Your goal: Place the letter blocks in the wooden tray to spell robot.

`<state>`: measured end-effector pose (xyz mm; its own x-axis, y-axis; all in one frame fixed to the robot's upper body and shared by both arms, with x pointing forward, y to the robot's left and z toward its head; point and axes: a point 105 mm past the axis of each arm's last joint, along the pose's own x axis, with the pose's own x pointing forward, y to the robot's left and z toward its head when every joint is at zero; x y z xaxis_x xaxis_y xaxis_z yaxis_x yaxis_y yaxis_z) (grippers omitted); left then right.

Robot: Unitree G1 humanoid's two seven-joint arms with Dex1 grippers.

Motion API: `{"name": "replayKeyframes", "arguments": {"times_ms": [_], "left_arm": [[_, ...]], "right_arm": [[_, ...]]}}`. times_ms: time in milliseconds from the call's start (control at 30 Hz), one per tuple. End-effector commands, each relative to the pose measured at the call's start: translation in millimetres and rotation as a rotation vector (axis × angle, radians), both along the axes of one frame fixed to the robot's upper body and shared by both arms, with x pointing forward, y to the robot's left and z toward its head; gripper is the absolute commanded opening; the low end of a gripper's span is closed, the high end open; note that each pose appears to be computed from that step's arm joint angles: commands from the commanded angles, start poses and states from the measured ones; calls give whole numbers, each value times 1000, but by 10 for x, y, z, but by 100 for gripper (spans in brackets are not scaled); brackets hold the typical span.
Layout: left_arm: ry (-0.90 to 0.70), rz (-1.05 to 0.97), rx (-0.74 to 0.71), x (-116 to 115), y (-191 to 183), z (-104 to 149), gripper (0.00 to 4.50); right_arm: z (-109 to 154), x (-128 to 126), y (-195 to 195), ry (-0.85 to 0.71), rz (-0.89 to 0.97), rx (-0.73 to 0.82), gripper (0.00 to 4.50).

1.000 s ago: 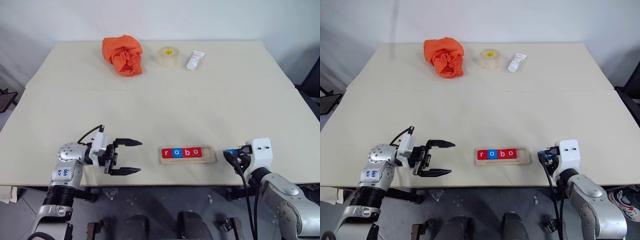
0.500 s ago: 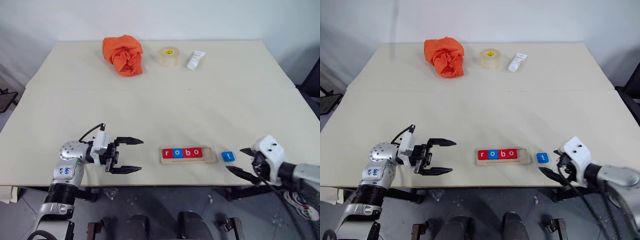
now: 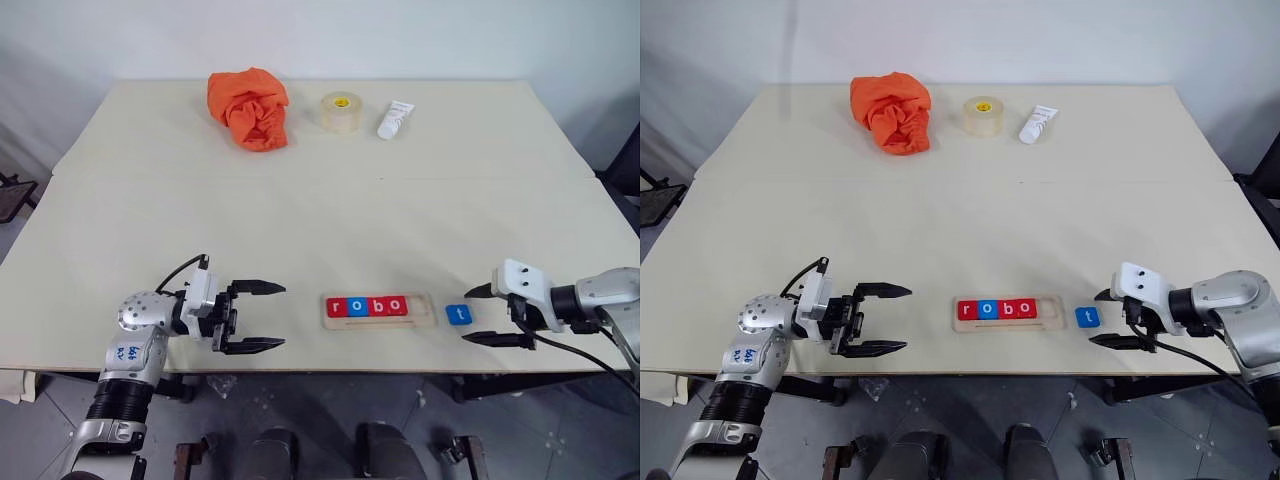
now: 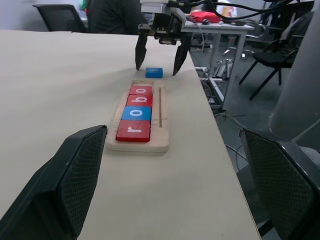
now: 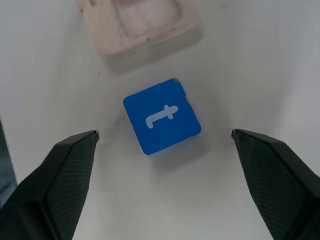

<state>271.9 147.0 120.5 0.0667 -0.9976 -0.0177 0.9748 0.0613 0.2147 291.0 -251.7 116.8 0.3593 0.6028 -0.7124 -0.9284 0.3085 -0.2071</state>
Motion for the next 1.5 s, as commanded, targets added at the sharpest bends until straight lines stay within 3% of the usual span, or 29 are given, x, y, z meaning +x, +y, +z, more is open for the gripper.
{"name": "replayKeyframes", "arguments": {"times_ms": [33,100,333,500,700,1033,1500], "left_arm": [[-41,23,-14,-35,48,101,450],[-40,30,-13,-45,59,101,450],[-42,40,-17,-50,54,104,450],[-42,42,-21,-40,41,95,450],[-45,32,-31,-14,-9,88,450],[-51,37,-37,-49,-14,79,450],[-48,53,-38,-81,0,72,450]], "right_arm": [[-3,41,66,13,44,12,429],[9,53,105,15,61,24,387],[61,74,173,4,67,29,150],[327,159,295,-63,71,50,146],[577,141,731,-63,180,101,146],[362,93,801,12,253,25,146],[286,207,709,14,255,-7,146]]}}
